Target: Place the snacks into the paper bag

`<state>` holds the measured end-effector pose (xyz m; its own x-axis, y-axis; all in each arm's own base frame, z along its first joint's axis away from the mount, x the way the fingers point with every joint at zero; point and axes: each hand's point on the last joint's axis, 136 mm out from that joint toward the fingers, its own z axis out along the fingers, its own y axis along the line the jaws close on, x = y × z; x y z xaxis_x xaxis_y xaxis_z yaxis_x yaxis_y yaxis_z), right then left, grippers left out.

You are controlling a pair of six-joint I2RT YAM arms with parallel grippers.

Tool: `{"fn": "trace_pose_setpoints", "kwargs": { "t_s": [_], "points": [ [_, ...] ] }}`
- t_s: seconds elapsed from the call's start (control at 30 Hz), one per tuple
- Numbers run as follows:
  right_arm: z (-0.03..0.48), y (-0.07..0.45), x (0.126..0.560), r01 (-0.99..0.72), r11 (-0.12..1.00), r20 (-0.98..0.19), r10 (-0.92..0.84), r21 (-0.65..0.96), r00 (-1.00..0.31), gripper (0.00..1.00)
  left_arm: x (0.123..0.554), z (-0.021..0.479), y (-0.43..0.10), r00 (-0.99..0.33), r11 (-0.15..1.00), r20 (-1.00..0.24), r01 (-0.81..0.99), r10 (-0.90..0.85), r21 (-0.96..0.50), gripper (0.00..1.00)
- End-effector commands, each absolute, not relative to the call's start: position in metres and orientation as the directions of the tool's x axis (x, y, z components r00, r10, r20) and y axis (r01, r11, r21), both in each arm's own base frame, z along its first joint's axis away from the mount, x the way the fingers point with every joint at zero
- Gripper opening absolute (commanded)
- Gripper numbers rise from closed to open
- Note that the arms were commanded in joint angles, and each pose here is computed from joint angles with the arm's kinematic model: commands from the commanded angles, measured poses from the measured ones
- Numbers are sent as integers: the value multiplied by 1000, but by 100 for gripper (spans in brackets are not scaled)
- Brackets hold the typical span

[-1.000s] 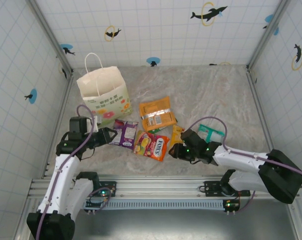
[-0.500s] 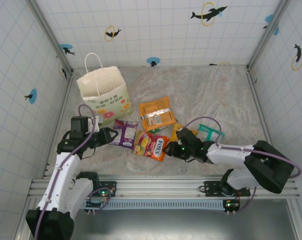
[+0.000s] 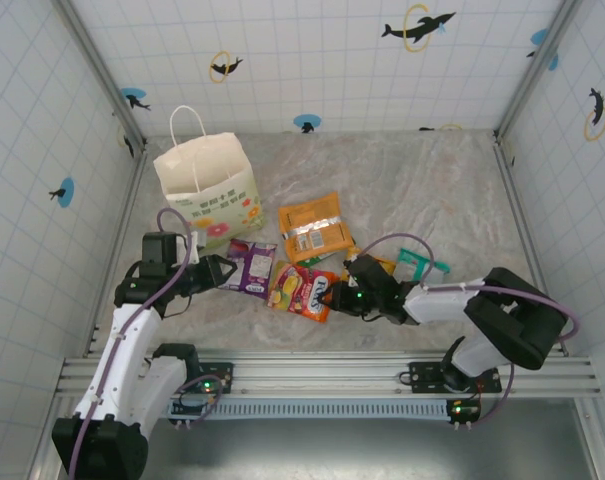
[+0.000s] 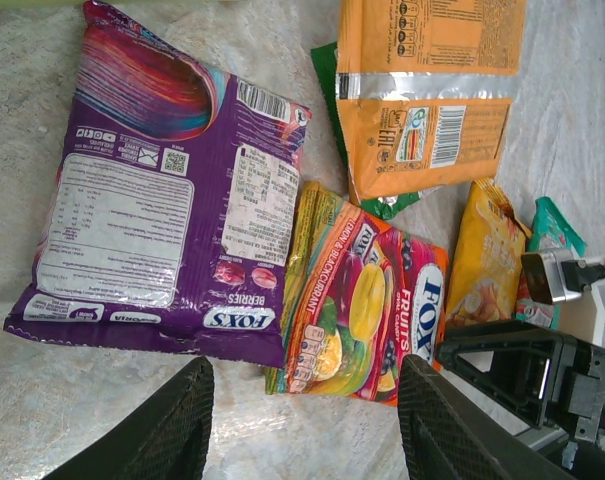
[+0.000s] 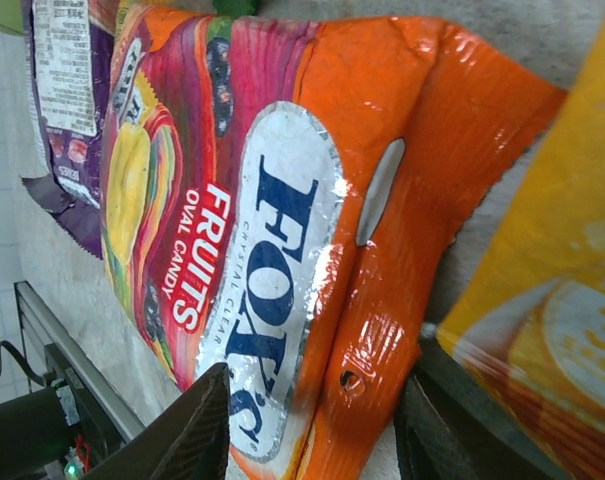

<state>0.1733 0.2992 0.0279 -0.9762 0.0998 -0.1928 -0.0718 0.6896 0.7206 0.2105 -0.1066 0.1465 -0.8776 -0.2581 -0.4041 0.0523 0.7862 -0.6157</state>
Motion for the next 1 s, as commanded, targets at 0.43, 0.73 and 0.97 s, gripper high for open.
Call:
{"fn": "trace_pose_setpoints", "kwargs": {
  "t_s": [0.43, 0.73, 0.97],
  "points": [
    [29, 303, 182, -171, 716, -301, 57, 677, -952, 12, 221, 167, -112, -853, 791, -487, 164, -186, -589, 52],
    [65, 299, 191, -401, 732, -496, -98, 551, -863, 0, 222, 184, -118, -811, 797, -584, 340, -20, -499, 51],
    [108, 297, 198, -623, 697, -639, -305, 354, -706, 0, 220, 208, -133, -711, 732, -689, 541, 136, -414, 47]
  ]
}}
